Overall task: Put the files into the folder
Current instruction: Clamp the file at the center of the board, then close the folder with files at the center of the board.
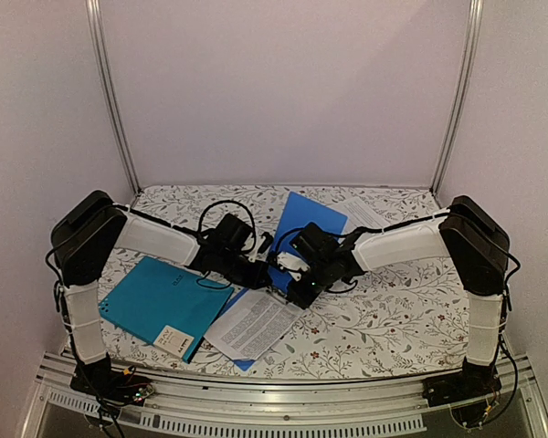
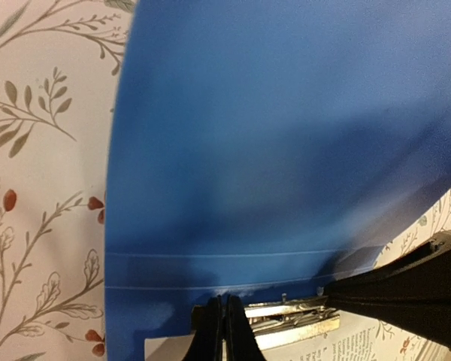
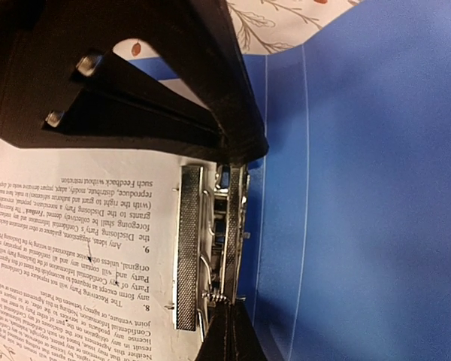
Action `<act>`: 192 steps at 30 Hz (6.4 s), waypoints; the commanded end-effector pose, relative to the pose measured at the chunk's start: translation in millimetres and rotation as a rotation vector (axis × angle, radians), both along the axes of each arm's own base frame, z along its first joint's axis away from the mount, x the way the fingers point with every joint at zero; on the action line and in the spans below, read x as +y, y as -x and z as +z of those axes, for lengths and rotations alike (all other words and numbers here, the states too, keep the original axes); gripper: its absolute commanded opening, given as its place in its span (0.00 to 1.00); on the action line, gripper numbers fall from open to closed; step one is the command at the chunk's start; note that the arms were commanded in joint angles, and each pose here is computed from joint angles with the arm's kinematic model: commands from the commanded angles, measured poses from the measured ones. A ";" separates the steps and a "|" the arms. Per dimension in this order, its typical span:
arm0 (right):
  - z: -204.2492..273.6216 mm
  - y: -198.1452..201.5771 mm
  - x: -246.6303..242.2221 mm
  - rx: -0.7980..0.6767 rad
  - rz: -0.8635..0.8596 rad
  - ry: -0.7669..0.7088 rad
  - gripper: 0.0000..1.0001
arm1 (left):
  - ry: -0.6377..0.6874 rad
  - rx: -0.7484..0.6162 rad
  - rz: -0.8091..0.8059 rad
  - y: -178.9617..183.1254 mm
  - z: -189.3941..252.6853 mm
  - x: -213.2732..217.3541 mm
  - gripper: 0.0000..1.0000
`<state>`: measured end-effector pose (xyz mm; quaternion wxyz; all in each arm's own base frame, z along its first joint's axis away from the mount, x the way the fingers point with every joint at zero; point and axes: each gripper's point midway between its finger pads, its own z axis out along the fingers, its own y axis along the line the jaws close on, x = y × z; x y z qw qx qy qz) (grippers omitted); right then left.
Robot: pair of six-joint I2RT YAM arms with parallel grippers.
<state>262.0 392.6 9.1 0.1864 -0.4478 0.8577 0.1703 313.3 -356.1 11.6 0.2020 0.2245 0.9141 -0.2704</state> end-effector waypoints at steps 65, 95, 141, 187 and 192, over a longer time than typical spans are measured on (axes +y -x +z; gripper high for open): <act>-84.5 68.9 -76.7 0.245 0.085 0.355 0.00 | 0.165 0.153 0.071 -3.2 7.8 17.9 0.12; -88.2 71.9 -77.1 0.257 0.076 0.358 0.00 | 0.318 0.163 0.105 4.0 27.1 21.7 0.23; -92.7 76.8 -77.5 0.261 0.077 0.373 0.00 | 0.614 0.401 0.207 16.2 4.1 26.2 0.00; 17.6 9.4 -81.0 0.052 0.043 0.287 0.67 | 0.205 -0.101 -0.054 -57.5 73.2 30.7 0.99; 53.1 3.5 -75.2 -0.011 -0.039 0.174 0.74 | 0.227 -0.126 -0.038 -57.1 80.1 32.1 1.00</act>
